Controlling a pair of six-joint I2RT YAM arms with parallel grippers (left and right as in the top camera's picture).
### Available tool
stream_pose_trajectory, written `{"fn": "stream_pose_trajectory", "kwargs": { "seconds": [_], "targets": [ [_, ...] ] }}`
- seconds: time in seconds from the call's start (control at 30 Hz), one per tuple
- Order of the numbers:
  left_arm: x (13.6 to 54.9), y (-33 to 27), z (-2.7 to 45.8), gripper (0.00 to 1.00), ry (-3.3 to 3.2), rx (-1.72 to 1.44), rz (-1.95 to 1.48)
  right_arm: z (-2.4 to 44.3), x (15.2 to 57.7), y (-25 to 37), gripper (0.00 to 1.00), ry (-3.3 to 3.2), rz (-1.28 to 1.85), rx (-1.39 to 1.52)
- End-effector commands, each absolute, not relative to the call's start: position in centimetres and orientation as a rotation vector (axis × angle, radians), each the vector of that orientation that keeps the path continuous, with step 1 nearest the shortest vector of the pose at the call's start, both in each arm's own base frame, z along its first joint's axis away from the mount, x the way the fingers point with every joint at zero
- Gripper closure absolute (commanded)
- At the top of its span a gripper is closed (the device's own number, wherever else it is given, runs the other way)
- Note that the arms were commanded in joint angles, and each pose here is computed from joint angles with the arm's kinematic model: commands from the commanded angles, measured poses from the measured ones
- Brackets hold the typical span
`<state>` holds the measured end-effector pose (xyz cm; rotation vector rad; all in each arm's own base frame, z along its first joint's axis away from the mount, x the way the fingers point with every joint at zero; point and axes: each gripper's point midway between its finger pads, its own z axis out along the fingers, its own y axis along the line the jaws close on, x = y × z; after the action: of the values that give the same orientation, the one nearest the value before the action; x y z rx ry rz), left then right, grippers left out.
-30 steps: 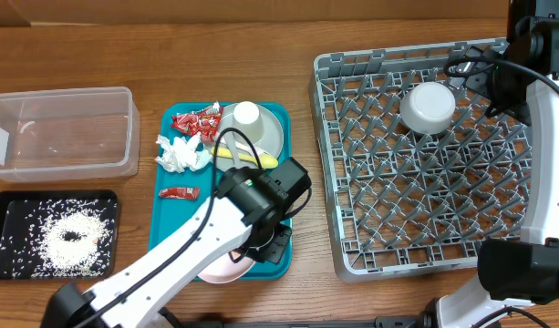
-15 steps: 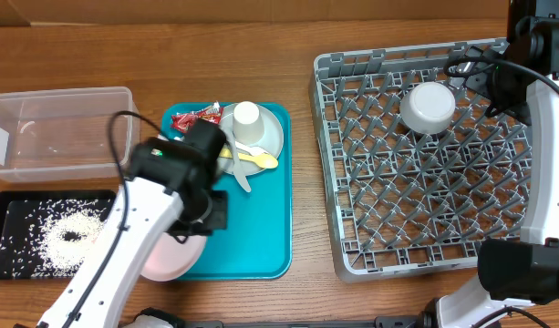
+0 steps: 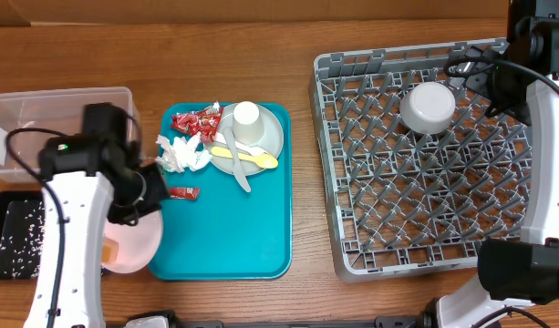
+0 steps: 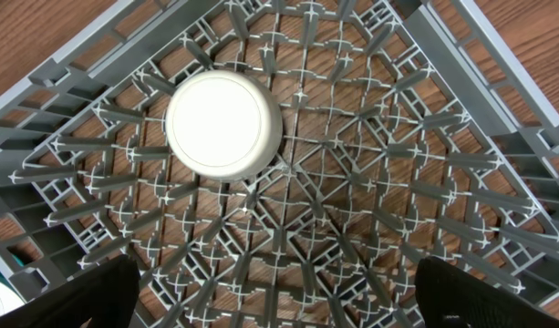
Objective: Sort waste into correct bins and load items into the dishwasher rack
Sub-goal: 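Lift the white plate and carry it left over the black tray, then tip the plate with the left gripper to drop the orange cube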
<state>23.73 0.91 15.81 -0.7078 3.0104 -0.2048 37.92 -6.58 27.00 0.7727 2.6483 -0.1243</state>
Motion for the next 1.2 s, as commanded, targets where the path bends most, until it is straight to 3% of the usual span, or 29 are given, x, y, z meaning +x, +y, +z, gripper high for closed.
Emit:
{"fn": "stream_pose_trajectory", "kwargs": {
  "seconds": [0.0, 0.43, 0.93, 1.17],
  "targets": [
    [25.2, 2.5, 17.2, 0.96, 2.884, -0.783, -0.304, 27.5, 37.9, -6.7, 0.00, 2.628, -0.132, 0.776],
    [26.9, 9.1, 19.1, 0.96, 2.574, -0.984, -0.555, 27.5, 37.9, -6.7, 0.00, 2.628, -0.132, 0.776],
    [29.1, 12.2, 22.9, 0.96, 2.284, -0.796, -0.734, 27.5, 37.9, -6.7, 0.00, 2.628, -0.132, 0.776],
    [26.8, 14.3, 23.4, 0.96, 2.197, -0.912, -0.791, 27.5, 37.9, -6.7, 0.00, 2.628, -0.132, 0.776]
  ]
}}
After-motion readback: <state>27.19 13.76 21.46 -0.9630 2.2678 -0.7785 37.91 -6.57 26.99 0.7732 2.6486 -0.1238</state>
